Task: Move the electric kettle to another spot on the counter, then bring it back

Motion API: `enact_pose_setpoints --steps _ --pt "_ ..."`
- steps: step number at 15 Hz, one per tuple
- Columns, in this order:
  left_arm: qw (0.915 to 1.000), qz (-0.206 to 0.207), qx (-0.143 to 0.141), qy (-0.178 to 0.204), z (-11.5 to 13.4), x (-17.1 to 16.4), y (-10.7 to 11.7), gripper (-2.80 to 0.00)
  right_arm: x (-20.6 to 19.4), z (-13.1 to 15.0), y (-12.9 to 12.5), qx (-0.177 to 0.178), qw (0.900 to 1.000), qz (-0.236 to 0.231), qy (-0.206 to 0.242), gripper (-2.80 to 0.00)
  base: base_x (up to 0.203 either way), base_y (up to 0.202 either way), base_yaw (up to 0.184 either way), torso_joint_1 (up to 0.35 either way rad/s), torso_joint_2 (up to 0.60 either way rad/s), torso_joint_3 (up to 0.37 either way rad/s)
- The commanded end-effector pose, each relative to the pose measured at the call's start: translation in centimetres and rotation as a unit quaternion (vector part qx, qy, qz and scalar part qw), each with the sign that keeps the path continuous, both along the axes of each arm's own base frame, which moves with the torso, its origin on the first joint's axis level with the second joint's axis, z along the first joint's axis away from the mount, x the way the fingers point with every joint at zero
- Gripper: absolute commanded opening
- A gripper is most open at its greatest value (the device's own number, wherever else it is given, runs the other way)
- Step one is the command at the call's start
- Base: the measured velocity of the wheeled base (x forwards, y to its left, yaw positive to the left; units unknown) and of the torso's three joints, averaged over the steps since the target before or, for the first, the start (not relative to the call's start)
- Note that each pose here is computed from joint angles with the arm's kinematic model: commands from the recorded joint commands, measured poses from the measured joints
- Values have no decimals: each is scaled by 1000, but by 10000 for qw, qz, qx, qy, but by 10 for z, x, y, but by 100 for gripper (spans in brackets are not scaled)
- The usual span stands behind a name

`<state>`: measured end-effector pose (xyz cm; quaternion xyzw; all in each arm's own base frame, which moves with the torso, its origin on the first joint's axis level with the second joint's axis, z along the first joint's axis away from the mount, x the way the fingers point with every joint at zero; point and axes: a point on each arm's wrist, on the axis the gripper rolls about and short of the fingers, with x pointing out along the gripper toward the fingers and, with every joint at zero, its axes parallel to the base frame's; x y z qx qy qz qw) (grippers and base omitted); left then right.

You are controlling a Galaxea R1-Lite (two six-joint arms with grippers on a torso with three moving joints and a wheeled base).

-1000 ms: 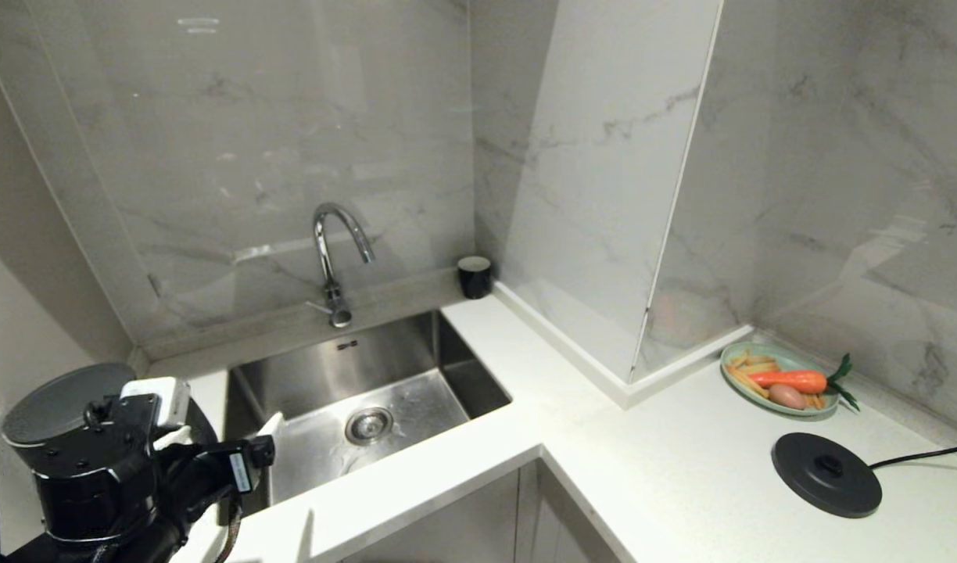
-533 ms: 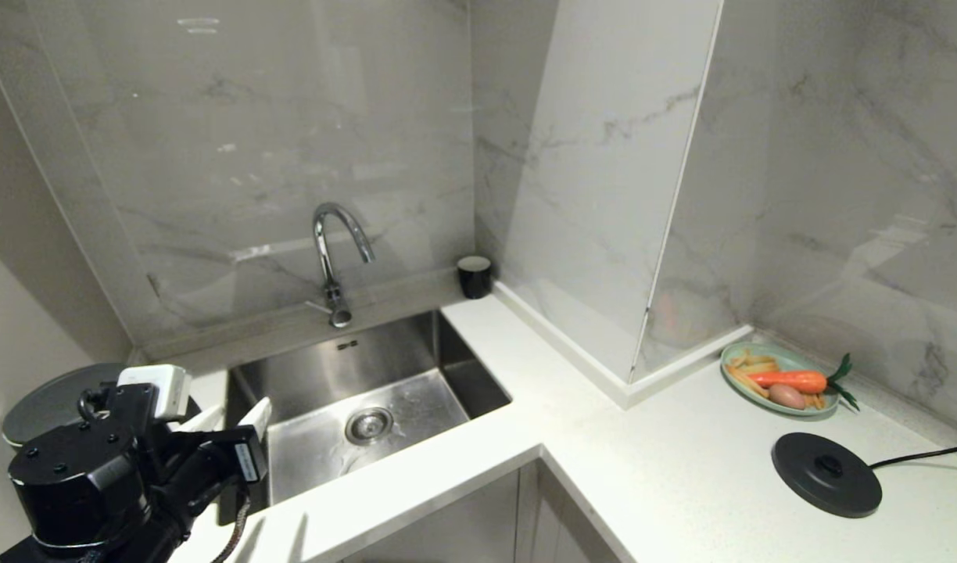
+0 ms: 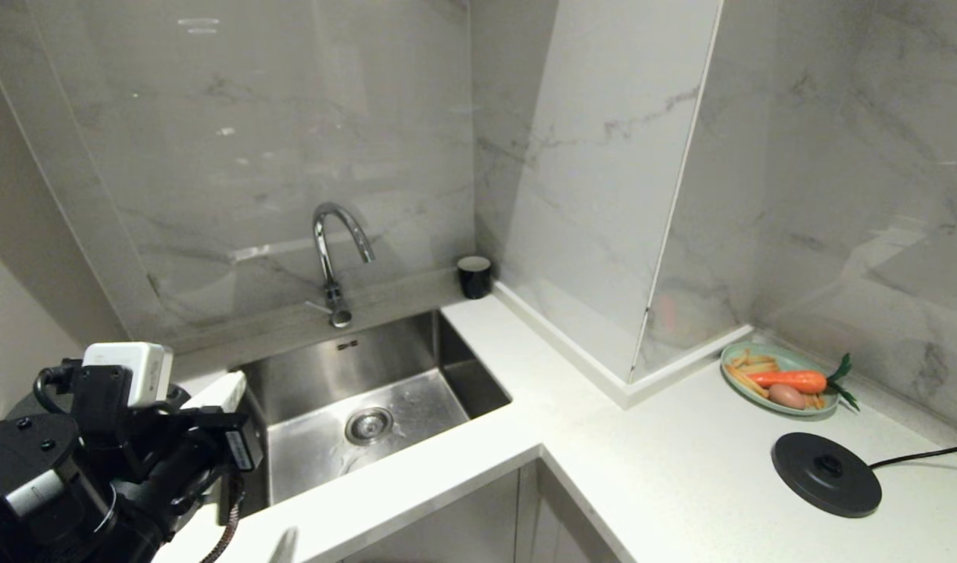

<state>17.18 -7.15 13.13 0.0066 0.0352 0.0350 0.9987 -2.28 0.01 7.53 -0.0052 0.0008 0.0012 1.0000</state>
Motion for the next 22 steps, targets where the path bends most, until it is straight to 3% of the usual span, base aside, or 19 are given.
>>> enact_pose_setpoints --steps 1,7,10,13,16,17,20,22 --pt "9991 390 165 57 19 -11 5 -280 0 0 0 -2 10000 4 2 -280 0 0 0 0 0 0" --pt "9822 1748 569 398 73 -59 40 -280 0 0 0 -2 10000 4 2 -280 0 0 0 0 0 0" --pt "9720 2331 287 -19 85 -90 63 -280 0 0 0 -2 10000 4 -1 -280 0 0 0 0 0 0" --pt "9632 2666 118 -330 80 -116 75 -280 0 0 0 -2 10000 4 -1 -280 0 0 0 0 0 0" --pt "9555 2927 287 -234 56 -133 82 -280 0 0 0 -2 10000 4 -1 -280 0 0 0 0 0 0" --pt "9542 2961 244 -360 55 -140 83 -280 0 0 0 -2 10000 4 -1 -280 0 0 0 0 0 0" --pt "9381 3396 306 -603 51 -161 87 -280 0 0 0 -2 10000 4 -1 -280 0 0 0 0 0 0" --pt "9424 3200 405 -884 43 -177 86 -280 0 0 0 -2 10000 4 -1 -280 0 0 0 0 0 0"
